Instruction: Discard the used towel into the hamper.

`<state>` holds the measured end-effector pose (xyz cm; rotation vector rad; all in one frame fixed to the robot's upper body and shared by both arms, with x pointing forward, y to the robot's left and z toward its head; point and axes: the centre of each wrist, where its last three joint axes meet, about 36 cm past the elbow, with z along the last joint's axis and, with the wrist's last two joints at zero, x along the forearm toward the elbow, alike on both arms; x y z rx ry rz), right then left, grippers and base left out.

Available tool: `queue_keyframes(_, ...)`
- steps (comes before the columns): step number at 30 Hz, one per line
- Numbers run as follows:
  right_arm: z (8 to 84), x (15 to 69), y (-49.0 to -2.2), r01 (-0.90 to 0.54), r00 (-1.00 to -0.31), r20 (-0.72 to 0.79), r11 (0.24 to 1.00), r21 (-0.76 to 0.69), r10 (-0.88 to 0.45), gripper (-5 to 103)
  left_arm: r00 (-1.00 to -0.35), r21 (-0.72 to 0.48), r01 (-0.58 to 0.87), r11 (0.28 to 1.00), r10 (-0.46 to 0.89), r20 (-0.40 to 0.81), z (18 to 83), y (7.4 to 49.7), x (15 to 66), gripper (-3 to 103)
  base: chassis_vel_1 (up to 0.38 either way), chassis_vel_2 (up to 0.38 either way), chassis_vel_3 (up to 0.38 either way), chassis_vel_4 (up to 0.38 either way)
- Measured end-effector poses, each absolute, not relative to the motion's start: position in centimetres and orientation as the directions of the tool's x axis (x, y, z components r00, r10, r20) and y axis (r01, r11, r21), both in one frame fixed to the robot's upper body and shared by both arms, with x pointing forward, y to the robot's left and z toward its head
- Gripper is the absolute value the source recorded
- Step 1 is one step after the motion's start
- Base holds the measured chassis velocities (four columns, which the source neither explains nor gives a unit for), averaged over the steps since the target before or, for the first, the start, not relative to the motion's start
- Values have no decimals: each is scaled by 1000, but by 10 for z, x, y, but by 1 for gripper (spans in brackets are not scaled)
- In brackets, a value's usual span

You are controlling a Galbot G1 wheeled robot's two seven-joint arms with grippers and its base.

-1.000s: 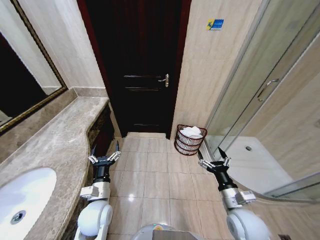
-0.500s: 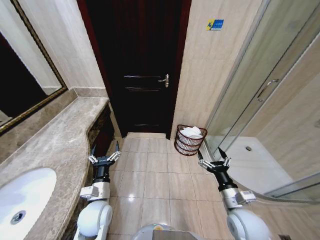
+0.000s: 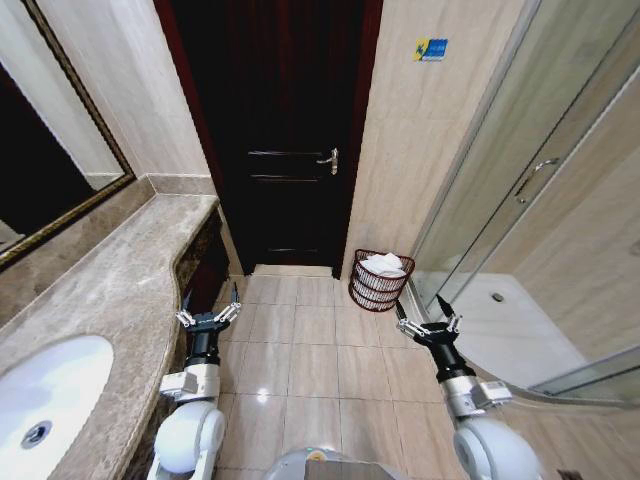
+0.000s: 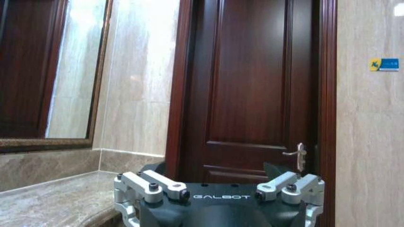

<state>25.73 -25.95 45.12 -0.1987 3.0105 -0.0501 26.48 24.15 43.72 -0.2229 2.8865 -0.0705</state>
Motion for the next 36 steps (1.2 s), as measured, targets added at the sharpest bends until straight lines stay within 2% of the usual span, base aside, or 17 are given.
queue_keyframes(36, 451, 257, -259, -128, -984, -122, 991, -40, -132, 100, -958, -67, -145, 987, -157, -238, 437, 241, 265, 100, 0, 0, 0, 0)
